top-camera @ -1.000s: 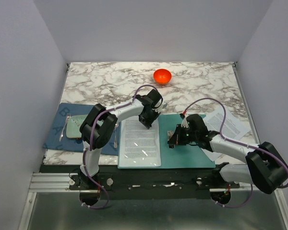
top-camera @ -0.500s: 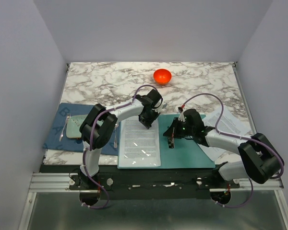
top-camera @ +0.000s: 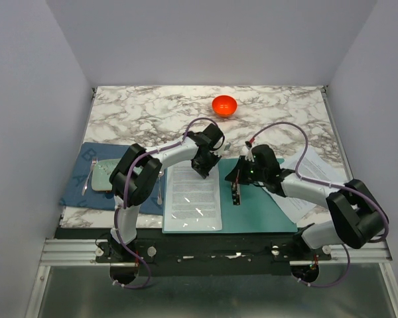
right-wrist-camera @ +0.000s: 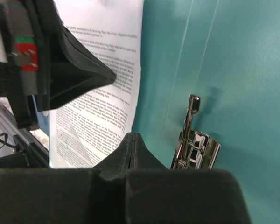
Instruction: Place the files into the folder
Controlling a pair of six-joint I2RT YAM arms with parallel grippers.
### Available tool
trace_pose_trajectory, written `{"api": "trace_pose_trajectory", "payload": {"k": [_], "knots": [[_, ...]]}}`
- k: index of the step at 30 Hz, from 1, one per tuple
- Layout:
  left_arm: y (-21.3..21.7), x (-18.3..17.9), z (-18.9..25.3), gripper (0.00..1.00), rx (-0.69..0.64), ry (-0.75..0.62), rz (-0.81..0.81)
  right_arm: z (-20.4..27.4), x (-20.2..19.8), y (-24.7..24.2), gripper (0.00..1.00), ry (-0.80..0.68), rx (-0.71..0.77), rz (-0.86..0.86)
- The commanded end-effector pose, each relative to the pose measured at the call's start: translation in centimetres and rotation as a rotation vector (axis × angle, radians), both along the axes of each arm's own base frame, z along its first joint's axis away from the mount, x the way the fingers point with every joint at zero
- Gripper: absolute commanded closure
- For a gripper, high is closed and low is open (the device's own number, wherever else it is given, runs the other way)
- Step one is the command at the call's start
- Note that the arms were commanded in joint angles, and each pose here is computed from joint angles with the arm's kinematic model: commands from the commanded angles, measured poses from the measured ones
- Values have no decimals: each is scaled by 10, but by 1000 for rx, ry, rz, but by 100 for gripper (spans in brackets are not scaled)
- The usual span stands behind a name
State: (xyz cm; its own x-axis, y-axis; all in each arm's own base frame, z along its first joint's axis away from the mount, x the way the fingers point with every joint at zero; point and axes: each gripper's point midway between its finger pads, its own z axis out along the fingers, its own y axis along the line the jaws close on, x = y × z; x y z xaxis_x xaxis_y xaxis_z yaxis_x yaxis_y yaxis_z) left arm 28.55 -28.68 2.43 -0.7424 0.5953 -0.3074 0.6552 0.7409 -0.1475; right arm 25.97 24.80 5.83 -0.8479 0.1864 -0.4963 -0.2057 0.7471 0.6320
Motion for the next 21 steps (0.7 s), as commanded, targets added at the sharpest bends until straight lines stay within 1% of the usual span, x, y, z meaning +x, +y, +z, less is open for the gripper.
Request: {"api": "trace_pose_trajectory", "payload": {"k": [1, 2, 3, 4, 5, 6, 8, 9, 10, 11, 12, 14, 16, 21], "knots": [[14, -3, -1, 100, 51, -5, -3, 42, 22, -13, 98, -129, -57, -48], [14, -4, -1, 100, 50, -4, -3, 46, 24, -20, 81, -142, -93, -70], [14, -3, 0, 100, 50, -5, -5, 39, 24, -42, 69, -134, -208, -115], [13, -4, 0, 100, 48, -3, -6, 52, 29, -49, 60, -164, -239, -139], [14, -4, 0, 100, 51, 0, -7, 52, 30, -60, 51, -164, -297, -163], [13, -3, 1, 100, 47, -2, -8, 43, 27, -81, 48, -140, -409, -201], [13, -2, 1, 100, 47, -2, -5, 41, 27, -99, 39, -130, -497, -248], [12, -2, 2, 100, 45, -2, -8, 35, 24, -114, 39, -110, -579, -271], [11, -2, 1, 100, 46, -1, -8, 30, 24, -121, 39, -89, -625, -286], [11, -2, 1, 100, 45, 0, -8, 24, 26, -126, 45, -57, -674, -294], [11, -2, 1, 100, 44, 1, -7, 16, 20, -136, 48, -5, -746, -304], [11, -3, 1, 100, 42, 4, -7, 0, 18, -140, 50, 56, -810, -282], [11, -3, 0, 100, 45, 6, -8, -3, 19, -142, 50, 75, -836, -284], [11, -4, -1, 100, 43, 12, -8, -5, 23, -140, 49, 65, -842, -277]]}}
